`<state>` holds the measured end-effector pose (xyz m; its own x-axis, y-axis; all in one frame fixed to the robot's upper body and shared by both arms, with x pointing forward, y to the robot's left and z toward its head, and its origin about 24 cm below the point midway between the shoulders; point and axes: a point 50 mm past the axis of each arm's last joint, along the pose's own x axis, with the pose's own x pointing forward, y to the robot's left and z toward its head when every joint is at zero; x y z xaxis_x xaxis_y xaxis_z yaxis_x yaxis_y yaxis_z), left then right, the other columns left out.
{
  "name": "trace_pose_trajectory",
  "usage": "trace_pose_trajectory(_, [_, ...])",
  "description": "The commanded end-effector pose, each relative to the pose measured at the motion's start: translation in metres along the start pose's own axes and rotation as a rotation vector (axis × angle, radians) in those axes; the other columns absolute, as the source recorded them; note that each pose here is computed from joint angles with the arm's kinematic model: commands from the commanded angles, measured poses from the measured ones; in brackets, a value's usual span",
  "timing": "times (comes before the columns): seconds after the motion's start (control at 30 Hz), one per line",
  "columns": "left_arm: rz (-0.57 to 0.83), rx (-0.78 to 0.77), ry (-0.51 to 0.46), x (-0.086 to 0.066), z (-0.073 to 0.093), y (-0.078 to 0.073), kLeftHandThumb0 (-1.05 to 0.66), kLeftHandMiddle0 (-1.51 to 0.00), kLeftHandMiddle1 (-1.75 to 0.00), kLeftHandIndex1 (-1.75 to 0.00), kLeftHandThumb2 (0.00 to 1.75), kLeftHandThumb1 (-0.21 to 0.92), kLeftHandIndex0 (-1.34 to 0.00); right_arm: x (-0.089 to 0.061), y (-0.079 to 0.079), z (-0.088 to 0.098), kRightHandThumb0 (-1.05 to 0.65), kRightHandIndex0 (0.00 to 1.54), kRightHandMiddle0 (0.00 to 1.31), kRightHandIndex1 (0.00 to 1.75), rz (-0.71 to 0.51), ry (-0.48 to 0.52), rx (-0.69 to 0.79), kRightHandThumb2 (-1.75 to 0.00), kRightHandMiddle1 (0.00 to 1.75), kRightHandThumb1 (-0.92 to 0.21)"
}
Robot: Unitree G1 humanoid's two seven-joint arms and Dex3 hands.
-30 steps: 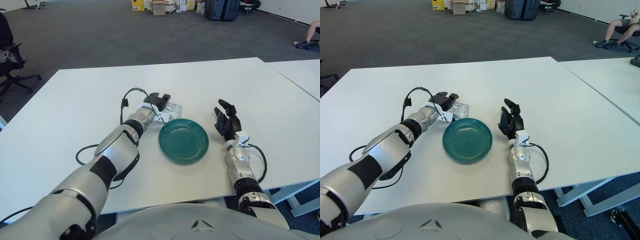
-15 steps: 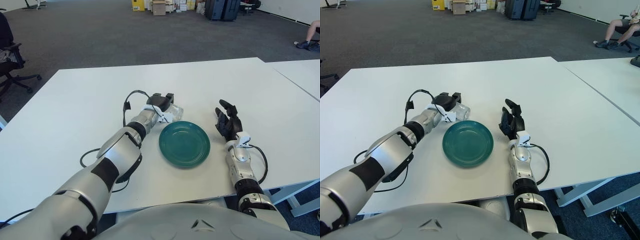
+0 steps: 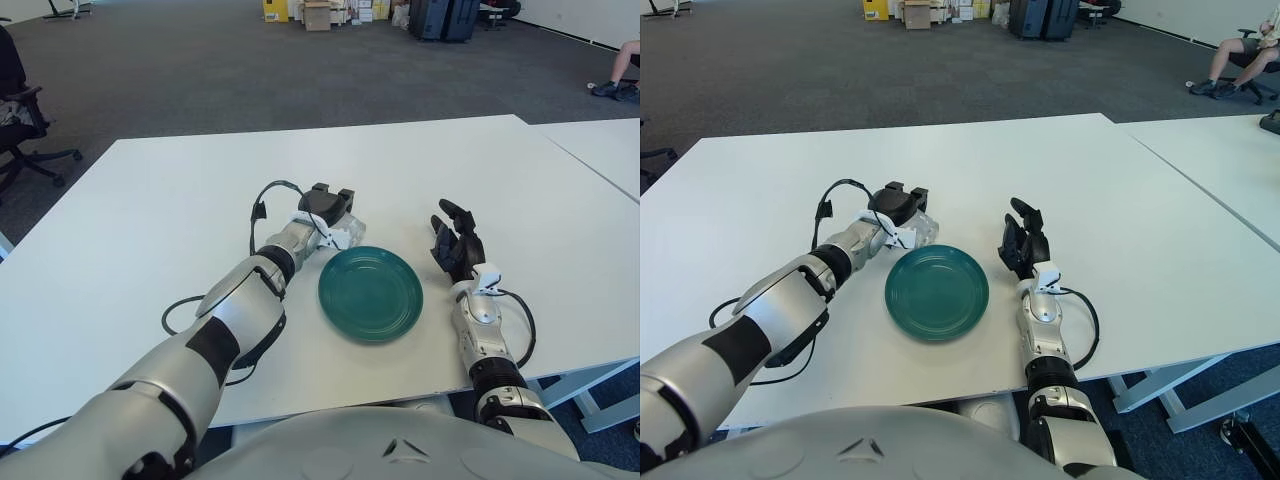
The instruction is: Put the bottle into the plate.
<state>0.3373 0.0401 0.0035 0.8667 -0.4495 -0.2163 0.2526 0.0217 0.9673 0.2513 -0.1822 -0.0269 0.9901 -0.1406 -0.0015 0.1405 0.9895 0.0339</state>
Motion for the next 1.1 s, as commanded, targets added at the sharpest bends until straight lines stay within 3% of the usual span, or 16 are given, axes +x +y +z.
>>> trace_pose_trajectory(0.0, [-0.029, 0.045, 0.025, -0.005, -0.01, -0.007, 0.49, -0.66, -1.75, -1.75, 1.39, 0.25, -0.87, -0.026, -0.009, -0.031, -0.65, 0.35, 0.0, 0.01, -0.042, 0.157, 0.0, -0.81, 0.69, -0.92])
trace_pose_trajectory(0.73, [-0.019, 0.08, 0.032, -0.008, -0.018, -0.008, 0.5, -0.68, -1.75, -1.75, 1.43, 0.22, -0.87, -0.025, -0.008, -0.031, -0.66, 0.36, 0.0, 0.01, -0.038, 0.152, -0.003, -0.8, 0.71, -0.92])
trace_pose_trajectory(1.07, [0.014, 0.027, 0.096, -0.008, -0.038, 0.006, 0.5, -0.67, -1.75, -1.75, 1.41, 0.23, -0.85, -0.022, -0.006, -0.03, -0.66, 0.35, 0.0, 0.01, -0.024, 0.15, -0.006, -0.8, 0.71, -0.92])
